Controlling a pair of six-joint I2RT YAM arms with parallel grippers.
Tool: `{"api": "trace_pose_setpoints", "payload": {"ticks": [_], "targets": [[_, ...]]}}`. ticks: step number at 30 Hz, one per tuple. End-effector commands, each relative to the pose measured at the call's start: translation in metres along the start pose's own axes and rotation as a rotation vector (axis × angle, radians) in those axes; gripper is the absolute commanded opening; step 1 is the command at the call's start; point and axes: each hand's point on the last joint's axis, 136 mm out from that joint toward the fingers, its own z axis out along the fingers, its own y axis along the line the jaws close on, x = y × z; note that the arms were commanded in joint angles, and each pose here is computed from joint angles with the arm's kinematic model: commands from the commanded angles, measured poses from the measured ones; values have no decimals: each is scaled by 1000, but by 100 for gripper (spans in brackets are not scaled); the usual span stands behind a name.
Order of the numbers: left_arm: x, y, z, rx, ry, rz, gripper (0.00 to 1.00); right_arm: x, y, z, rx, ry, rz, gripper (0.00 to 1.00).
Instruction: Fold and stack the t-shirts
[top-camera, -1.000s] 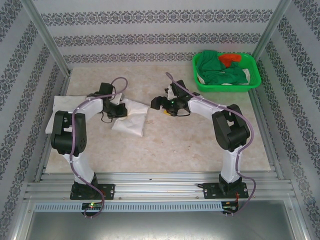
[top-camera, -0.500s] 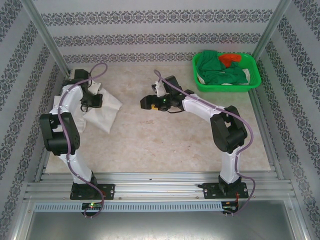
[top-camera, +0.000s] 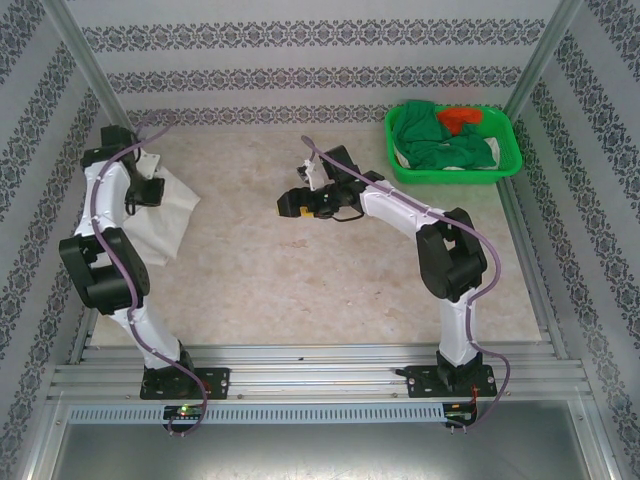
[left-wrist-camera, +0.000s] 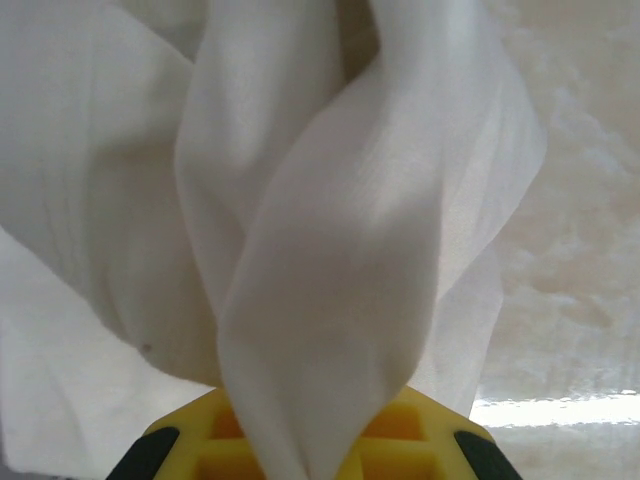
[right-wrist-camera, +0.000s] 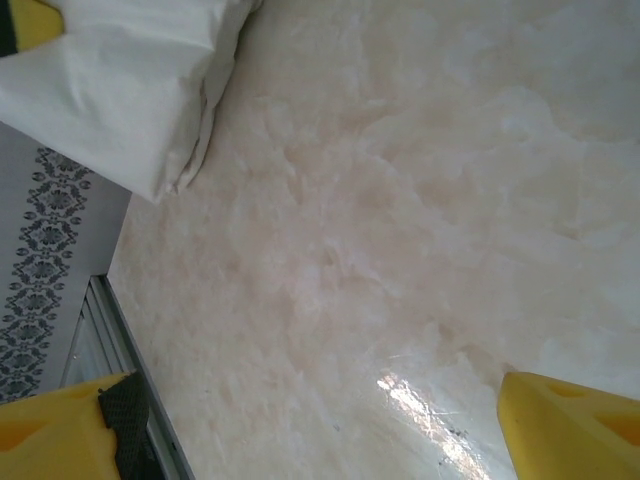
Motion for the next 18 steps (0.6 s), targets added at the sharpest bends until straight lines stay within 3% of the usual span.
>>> {"api": "trace_pose_setpoints", "payload": {"ticks": [1, 9, 18], "targets": [[6, 22, -9, -36, 29, 15, 0, -3, 1, -2, -19, 14, -16, 90], [6, 55, -12, -93, 40, -16, 0, 1, -6, -1, -6, 29, -1, 90], [16, 54, 26, -48, 91, -61, 0, 0, -10, -1, 4, 26, 12, 90]]}}
